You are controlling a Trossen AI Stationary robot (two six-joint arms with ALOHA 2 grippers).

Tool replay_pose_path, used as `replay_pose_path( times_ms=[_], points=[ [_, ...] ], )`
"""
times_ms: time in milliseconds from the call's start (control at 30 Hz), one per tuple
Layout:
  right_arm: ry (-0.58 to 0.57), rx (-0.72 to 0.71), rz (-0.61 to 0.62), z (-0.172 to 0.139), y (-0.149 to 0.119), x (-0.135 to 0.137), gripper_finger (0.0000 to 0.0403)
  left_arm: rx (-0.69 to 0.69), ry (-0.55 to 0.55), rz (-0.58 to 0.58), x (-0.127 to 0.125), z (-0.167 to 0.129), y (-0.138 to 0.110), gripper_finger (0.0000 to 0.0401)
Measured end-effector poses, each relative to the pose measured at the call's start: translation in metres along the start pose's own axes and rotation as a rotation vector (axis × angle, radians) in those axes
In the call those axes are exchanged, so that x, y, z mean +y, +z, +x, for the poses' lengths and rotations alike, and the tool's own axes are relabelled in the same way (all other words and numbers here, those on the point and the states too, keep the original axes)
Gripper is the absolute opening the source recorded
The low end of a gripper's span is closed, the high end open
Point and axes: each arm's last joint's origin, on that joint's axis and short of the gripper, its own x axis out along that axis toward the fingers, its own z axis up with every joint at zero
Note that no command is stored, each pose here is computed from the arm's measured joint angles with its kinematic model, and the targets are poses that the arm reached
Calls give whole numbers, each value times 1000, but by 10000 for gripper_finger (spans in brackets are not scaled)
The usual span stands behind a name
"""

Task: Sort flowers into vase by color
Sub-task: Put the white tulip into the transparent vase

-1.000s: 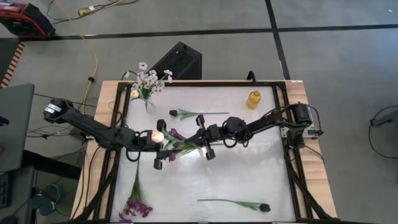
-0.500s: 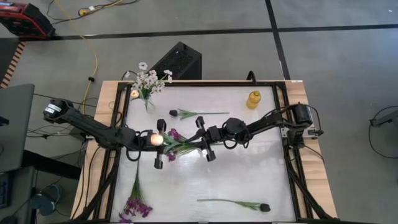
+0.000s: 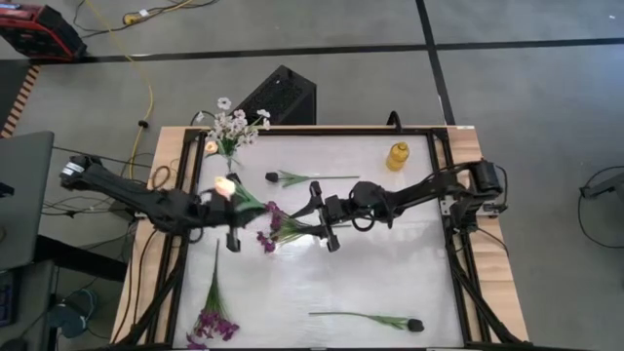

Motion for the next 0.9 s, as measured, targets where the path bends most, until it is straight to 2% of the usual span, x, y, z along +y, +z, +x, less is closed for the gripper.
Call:
replay_pose_path(
  times_ms=[167, 400, 567, 900],
  points=[
    [1, 99, 12, -3, 0, 1, 234, -21, 22, -56, 13, -23, 16, 0],
    [5, 198, 20, -5, -10, 1, 231, -45, 72, -67, 28, -49, 48, 0],
    [2, 209, 37, -5, -11, 1, 230, -48, 97, -42, 32, -56, 70, 0],
    [-31, 212, 35, -5, -11, -2, 230, -38, 321, 87, 47, -71, 122, 0]
  ],
)
